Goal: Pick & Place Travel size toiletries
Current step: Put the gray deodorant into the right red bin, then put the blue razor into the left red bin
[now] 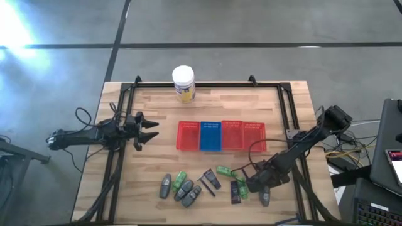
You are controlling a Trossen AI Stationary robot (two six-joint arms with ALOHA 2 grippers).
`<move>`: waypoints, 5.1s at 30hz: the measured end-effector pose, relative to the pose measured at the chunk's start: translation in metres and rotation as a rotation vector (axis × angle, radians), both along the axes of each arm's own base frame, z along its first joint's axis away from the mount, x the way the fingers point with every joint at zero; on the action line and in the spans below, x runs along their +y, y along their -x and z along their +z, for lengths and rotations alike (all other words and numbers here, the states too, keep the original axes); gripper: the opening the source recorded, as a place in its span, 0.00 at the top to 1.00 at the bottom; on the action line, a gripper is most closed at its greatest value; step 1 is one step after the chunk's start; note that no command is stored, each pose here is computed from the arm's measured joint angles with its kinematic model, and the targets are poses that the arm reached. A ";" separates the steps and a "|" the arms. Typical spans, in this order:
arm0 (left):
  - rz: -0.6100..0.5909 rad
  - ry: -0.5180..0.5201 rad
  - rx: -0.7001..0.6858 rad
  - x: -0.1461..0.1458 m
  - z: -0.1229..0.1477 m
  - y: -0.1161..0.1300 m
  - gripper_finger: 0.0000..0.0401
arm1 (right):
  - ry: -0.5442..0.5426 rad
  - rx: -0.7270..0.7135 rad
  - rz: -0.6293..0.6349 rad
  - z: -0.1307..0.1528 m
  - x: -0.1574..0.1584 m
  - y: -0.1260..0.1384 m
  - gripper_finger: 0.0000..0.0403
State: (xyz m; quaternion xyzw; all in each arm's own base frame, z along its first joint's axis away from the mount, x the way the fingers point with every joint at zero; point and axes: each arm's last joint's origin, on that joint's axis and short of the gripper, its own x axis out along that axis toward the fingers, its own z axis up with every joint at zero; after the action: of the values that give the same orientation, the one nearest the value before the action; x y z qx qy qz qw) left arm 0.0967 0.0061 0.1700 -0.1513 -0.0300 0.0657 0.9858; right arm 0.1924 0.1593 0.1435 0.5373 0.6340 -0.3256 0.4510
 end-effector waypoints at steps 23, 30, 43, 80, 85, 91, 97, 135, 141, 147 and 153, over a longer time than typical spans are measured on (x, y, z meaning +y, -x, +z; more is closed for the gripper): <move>0.000 0.000 0.000 0.000 0.000 0.000 0.38 | 0.437 -0.409 -0.178 0.107 -0.079 0.008 0.51; 0.000 0.000 0.000 0.000 0.000 0.000 0.38 | 0.536 -0.288 -0.084 0.121 -0.144 0.003 0.51; 0.000 0.000 0.000 0.000 0.000 0.000 0.38 | 0.393 -0.206 -0.040 0.070 -0.213 0.003 0.48; 0.000 0.000 0.000 0.000 0.000 0.000 0.38 | 0.215 -0.041 0.247 0.053 -0.059 -0.024 0.25; 0.000 0.000 0.000 0.000 0.000 0.000 0.38 | 0.160 -0.107 0.303 0.031 -0.034 -0.039 0.24; 0.000 0.000 0.000 0.000 0.000 0.000 0.38 | 0.167 -0.085 0.353 0.016 -0.017 -0.047 0.21; 0.000 0.000 0.000 0.000 0.000 0.000 0.38 | 0.177 -0.065 0.387 0.005 -0.011 -0.057 0.27; 0.000 0.000 0.000 0.000 0.000 0.000 0.38 | 0.296 -0.193 0.581 0.023 -0.013 -0.067 0.94; 0.000 0.000 0.000 0.000 0.000 0.000 0.38 | 0.310 -0.226 0.569 0.050 -0.033 -0.054 0.94; 0.001 0.000 -0.007 0.000 0.001 0.000 0.38 | 0.296 -0.392 0.541 0.086 -0.053 -0.053 0.94; -0.003 0.101 -0.087 0.000 0.007 0.000 0.38 | 0.317 -0.517 0.486 0.114 -0.075 -0.053 0.94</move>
State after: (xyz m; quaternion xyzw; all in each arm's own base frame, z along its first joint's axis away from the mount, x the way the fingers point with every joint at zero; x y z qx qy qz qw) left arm 0.0965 0.0062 0.1770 -0.2037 -0.0695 0.0591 0.9748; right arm 0.2453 0.0844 0.2576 0.3593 0.5501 -0.1571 0.7373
